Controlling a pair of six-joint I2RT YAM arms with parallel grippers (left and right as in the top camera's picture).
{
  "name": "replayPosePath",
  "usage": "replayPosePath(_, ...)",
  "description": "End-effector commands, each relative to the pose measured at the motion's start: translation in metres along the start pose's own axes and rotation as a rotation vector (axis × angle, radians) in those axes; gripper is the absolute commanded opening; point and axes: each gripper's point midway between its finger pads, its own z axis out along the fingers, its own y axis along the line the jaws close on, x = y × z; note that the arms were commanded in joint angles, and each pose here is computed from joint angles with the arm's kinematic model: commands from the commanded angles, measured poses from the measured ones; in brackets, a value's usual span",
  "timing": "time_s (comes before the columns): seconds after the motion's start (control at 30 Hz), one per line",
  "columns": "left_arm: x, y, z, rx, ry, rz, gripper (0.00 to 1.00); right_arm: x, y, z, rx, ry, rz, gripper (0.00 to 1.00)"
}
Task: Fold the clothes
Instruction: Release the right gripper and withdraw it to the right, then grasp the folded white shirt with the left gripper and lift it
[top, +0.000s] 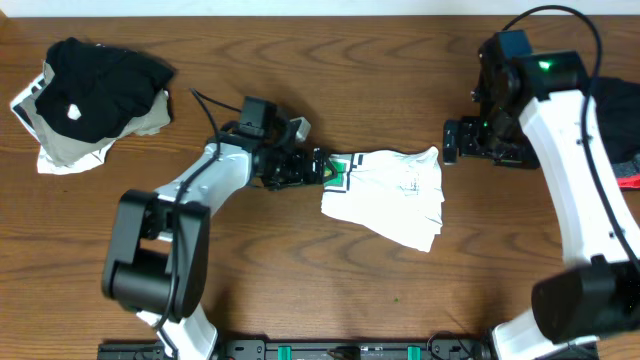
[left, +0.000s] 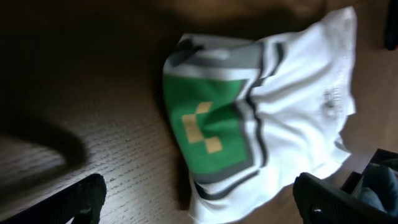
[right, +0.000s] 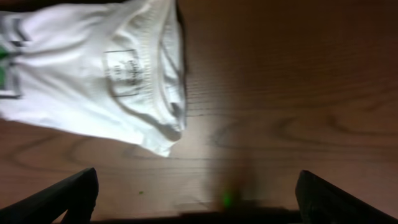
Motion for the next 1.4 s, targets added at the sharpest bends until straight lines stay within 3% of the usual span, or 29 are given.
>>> replayPosePath(0.0, 0.014, 0.010, 0.024, -0.025, 0.063, -0.070, 0.98, 0.004, 0.003, -0.029, -0.059, -0.083, 0.000, 0.99)
replayPosePath(0.23, 0.018, 0.006, 0.046, -0.026, 0.079, -0.168, 0.98, 0.019, -0.001, -0.055, -0.076, -0.150, -0.001, 0.99)
replayPosePath(0.33, 0.022, 0.011, 0.053, -0.093, 0.073, -0.226, 0.98, 0.023, -0.002, -0.059, -0.078, -0.157, -0.001, 0.99)
replayPosePath(0.6, 0.032, 0.002, 0.066, -0.151, 0.077, -0.252, 0.98, 0.027, -0.003, -0.058, -0.075, -0.142, 0.000, 0.99)
replayPosePath(0.67, 0.033, 0.002, 0.067, -0.159, 0.074, -0.244, 0.78, 0.028, -0.004, -0.058, -0.073, -0.138, 0.000, 0.99)
replayPosePath(0.83, 0.027, 0.000, 0.068, -0.147, 0.055, -0.231, 0.08, 0.032, -0.005, -0.056, -0.068, -0.121, 0.000, 0.99)
replayPosePath(1.1, 0.006, -0.010, 0.065, -0.116, 0.009, -0.071, 0.06, 0.037, -0.006, -0.046, -0.059, -0.086, 0.000, 0.99)
replayPosePath(1.37, -0.067, -0.005, 0.027, -0.182, -0.167, 0.059, 0.06, 0.047, -0.008, -0.031, -0.045, -0.029, 0.001, 0.99)
